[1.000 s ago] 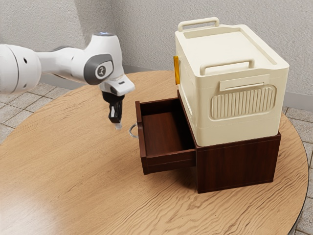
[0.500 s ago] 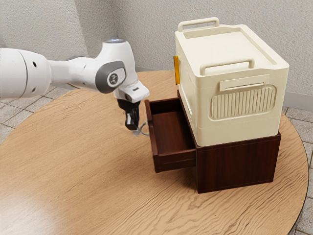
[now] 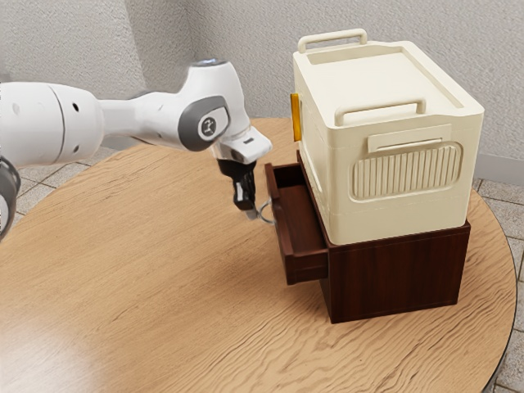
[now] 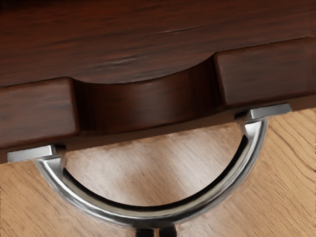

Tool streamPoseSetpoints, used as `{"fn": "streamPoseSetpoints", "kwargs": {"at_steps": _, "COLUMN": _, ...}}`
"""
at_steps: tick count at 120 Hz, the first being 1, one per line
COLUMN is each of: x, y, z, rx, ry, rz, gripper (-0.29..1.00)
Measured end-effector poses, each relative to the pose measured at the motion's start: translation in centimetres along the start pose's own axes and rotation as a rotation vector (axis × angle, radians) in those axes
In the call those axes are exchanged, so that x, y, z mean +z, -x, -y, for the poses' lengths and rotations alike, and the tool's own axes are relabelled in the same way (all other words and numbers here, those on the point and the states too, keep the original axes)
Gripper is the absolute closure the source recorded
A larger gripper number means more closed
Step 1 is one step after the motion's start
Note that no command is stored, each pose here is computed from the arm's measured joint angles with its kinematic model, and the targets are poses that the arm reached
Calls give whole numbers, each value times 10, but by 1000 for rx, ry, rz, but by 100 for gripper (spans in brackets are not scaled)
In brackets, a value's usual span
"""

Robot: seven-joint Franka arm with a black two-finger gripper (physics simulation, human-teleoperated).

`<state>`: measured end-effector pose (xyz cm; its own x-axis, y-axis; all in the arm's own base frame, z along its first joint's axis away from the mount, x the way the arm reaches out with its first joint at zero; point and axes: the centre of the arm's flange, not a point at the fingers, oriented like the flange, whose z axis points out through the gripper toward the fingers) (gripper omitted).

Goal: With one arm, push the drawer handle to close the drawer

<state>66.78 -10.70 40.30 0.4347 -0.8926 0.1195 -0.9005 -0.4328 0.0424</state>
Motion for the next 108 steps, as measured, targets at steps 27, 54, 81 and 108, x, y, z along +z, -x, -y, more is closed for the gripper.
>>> {"fn": "streamPoseSetpoints", "kwargs": {"at_steps": 27, "x": 4, "y": -32, "z": -6, "rx": 10, "ry": 0, "rz": -25, "gripper": 78}}
{"fn": "streamPoseSetpoints", "kwargs": {"at_steps": 54, "x": 11, "y": -65, "z": -18, "rx": 17, "ry": 9, "rz": -59, "gripper": 79}}
{"fn": "streamPoseSetpoints", "kwargs": {"at_steps": 81, "x": 7, "y": -71, "z": -24, "rx": -5, "ry": -3, "rz": -80, "gripper": 79}}
{"fn": "streamPoseSetpoints", "kwargs": {"at_steps": 108, "x": -205, "y": 28, "z": -130, "rx": -75, "ry": -228, "rz": -26, "gripper": 79}}
